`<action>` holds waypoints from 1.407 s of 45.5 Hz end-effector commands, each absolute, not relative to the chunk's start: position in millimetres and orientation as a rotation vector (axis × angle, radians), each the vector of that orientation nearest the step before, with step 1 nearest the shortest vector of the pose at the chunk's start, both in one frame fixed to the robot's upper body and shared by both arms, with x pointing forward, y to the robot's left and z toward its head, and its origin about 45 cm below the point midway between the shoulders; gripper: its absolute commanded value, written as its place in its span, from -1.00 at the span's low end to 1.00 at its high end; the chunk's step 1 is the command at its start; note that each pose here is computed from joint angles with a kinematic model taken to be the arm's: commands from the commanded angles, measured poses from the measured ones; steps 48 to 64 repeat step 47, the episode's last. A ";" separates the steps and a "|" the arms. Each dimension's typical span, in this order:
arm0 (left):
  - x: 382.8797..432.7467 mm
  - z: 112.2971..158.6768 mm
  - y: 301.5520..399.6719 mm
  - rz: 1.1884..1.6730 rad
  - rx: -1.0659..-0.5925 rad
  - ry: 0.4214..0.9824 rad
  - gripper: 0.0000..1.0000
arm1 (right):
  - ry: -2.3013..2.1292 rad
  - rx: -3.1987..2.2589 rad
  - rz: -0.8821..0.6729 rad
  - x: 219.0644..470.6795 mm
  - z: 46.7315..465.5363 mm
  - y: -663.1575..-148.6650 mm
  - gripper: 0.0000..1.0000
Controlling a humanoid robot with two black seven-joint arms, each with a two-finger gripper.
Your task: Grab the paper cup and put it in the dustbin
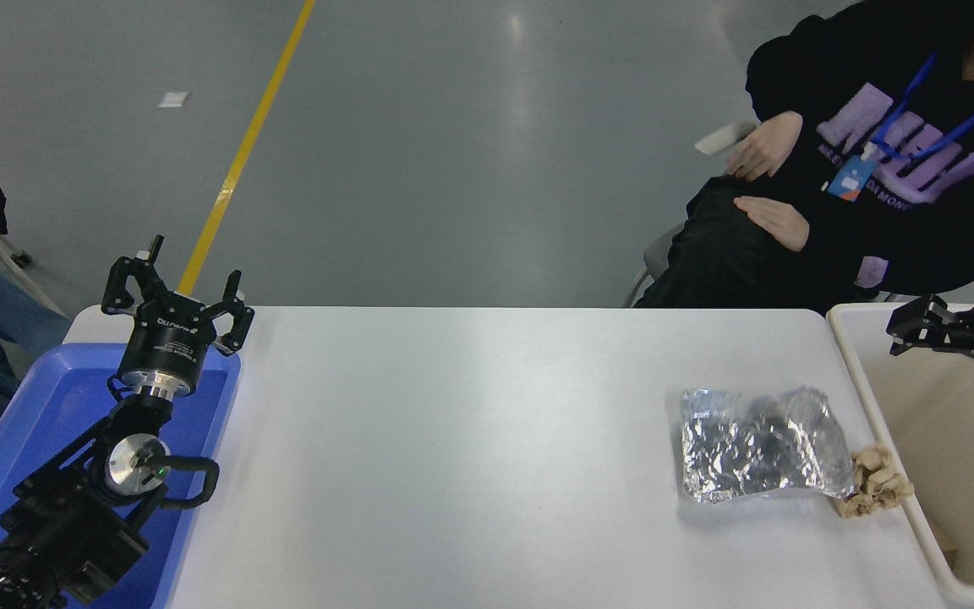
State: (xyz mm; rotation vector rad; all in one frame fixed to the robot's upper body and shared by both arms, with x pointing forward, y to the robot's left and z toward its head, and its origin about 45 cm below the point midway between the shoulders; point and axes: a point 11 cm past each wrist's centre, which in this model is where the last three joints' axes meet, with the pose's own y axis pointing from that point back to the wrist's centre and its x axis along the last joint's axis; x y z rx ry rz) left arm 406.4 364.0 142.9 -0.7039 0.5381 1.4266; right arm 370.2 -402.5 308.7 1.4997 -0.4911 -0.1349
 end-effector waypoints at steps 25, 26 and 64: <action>406.4 143.0 364.0 1.427 -0.704 0.538 0.96 | -0.202 1.550 0.161 373.7 402.9 -257.1 1.00; 406.4 142.9 363.9 1.426 -0.703 0.539 0.96 | -0.203 1.551 0.165 373.9 404.2 -256.3 1.00; 406.4 142.9 363.9 1.426 -0.703 0.539 0.96 | -0.223 1.549 0.198 375.5 417.6 -252.7 1.00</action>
